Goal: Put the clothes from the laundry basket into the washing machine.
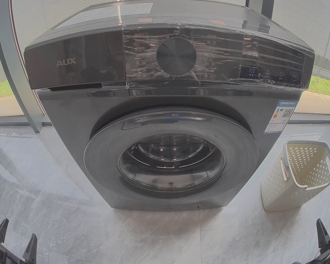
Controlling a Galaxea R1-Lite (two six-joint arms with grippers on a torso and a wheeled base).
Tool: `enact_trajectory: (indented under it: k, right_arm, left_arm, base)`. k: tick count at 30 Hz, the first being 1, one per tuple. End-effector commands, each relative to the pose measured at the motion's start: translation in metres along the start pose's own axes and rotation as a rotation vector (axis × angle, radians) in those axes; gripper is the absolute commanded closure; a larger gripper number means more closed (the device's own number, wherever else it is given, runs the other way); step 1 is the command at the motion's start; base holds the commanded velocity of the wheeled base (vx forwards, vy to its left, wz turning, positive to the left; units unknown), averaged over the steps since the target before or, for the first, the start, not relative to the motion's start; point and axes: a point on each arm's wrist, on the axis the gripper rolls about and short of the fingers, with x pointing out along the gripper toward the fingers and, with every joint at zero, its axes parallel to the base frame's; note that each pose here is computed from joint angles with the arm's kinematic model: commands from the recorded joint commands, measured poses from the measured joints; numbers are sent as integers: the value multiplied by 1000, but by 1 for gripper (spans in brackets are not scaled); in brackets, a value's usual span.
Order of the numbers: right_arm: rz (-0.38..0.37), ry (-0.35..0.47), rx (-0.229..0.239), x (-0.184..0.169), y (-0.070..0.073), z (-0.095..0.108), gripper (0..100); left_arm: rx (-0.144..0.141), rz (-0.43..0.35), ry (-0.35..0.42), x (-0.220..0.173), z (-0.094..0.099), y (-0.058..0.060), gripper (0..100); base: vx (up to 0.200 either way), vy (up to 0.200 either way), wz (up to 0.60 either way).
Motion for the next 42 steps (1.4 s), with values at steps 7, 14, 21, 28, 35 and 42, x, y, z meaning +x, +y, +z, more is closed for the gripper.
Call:
enact_trajectory:
  k: [7,14,21,28,35,42]
  right_arm:
    - [-19,24,75,0,0,-6,0]
    - [-225,12,99,-1,-5,-6,0]
    - [-49,83,-3,1,-1,-11,0]
    - [-61,92,-10,0,-2,-11,0]
    - [-58,85,-16,1,-1,-12,0]
    - [-64,85,-10,1,-2,-12,0]
  left_arm:
    - [-7,-1,0,0,-5,0,0]
    - [-13,-1,0,0,-5,0,0]
    - [-16,-1,0,0,-5,0,0]
    - [-19,-3,0,0,-5,0,0]
    - [-7,-15,0,0,-5,0,0]
    - [-9,-15,0,0,-5,0,0]
  base:
    - [0,0,0]
    - [0,0,0]
    - [0,0,0]
    - [0,0,0]
    - [0,0,0]
    - [0,0,0]
